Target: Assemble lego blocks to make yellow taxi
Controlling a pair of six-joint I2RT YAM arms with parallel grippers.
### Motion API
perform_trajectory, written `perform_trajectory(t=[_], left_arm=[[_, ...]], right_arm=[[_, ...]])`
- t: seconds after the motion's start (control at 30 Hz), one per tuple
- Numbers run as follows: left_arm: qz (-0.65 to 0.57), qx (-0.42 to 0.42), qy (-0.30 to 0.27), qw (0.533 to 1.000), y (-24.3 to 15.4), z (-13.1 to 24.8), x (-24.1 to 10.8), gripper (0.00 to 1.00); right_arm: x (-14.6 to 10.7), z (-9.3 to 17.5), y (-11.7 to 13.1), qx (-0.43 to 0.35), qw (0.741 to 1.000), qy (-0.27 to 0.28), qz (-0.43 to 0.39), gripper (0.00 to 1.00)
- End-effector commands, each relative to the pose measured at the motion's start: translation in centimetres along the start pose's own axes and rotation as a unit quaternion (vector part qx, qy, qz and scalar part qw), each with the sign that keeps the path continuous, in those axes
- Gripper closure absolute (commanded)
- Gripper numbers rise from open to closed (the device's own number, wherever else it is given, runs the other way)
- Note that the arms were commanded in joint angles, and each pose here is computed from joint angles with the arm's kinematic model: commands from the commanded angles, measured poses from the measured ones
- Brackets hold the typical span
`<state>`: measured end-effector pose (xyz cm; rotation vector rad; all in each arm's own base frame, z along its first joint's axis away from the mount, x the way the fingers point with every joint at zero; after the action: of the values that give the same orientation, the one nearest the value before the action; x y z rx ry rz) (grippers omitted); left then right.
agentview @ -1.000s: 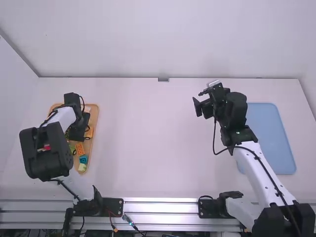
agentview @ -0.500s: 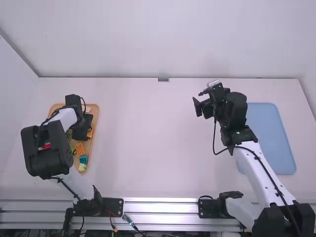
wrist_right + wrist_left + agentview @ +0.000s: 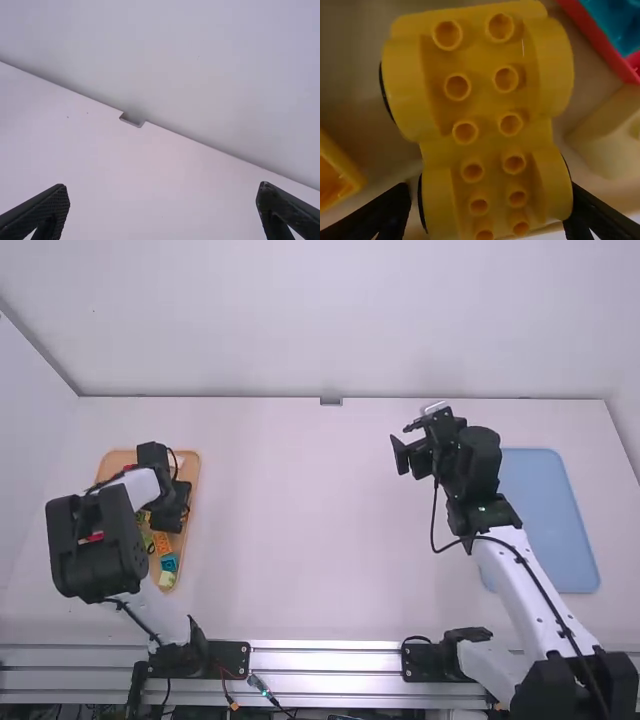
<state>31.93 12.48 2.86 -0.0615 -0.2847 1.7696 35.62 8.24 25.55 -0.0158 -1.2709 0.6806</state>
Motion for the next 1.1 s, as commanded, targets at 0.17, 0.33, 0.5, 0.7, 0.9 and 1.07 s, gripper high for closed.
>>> perform_trajectory(t=[0.17, 0.33, 0.5, 0.7, 0.9, 1.07], left_arm=[[-0.011, 0.009, -0.024, 1.000, 0.5, -0.5, 0.7, 0.28], [-0.014, 0.015, -0.029, 0.999, 0.7, -0.5, 0.8, 0.37], [-0.013, 0.020, -0.031, 0.999, 1.1, -0.7, 0.9, 0.45], [-0.041, 0.012, -0.030, 0.999, 0.6, -0.5, 0.9, 0.47], [-0.072, 0.007, -0.029, 0.997, -1.2, 1.7, 1.2, 0.57], [-0.137, -0.011, -0.002, 0.991, -3.2, 4.2, 0.3, 0.58]], right_arm=[[1.5, 0.0, -0.6, -0.004, 1.000, -0.017, -0.012, 0.01], [1.6, 0.0, -0.6, -0.004, 1.000, -0.018, -0.011, 0.01], [1.6, 0.0, -0.6, -0.004, 1.000, -0.017, -0.012, 0.01], [1.5, 0.0, -0.6, -0.003, 1.000, -0.015, -0.012, 0.01], [1.4, 0.0, -0.5, -0.001, 1.000, -0.014, -0.012, 0.01], [1.8, -0.1, 0.0, 0.005, 1.000, -0.019, -0.009, 0.01]])
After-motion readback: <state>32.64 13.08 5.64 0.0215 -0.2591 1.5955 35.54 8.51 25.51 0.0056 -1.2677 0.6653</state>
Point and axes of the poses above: each hand's point on the last joint's axis, 136 mm out from that joint toward the fingers, its own z axis back along the fingers, its own y axis along the line the jaws close on, x = y × z, the point moved 4 cm from there along z, back along the fingers, and after that the axes turned 14 degrees about z, right-handed, at the moved point
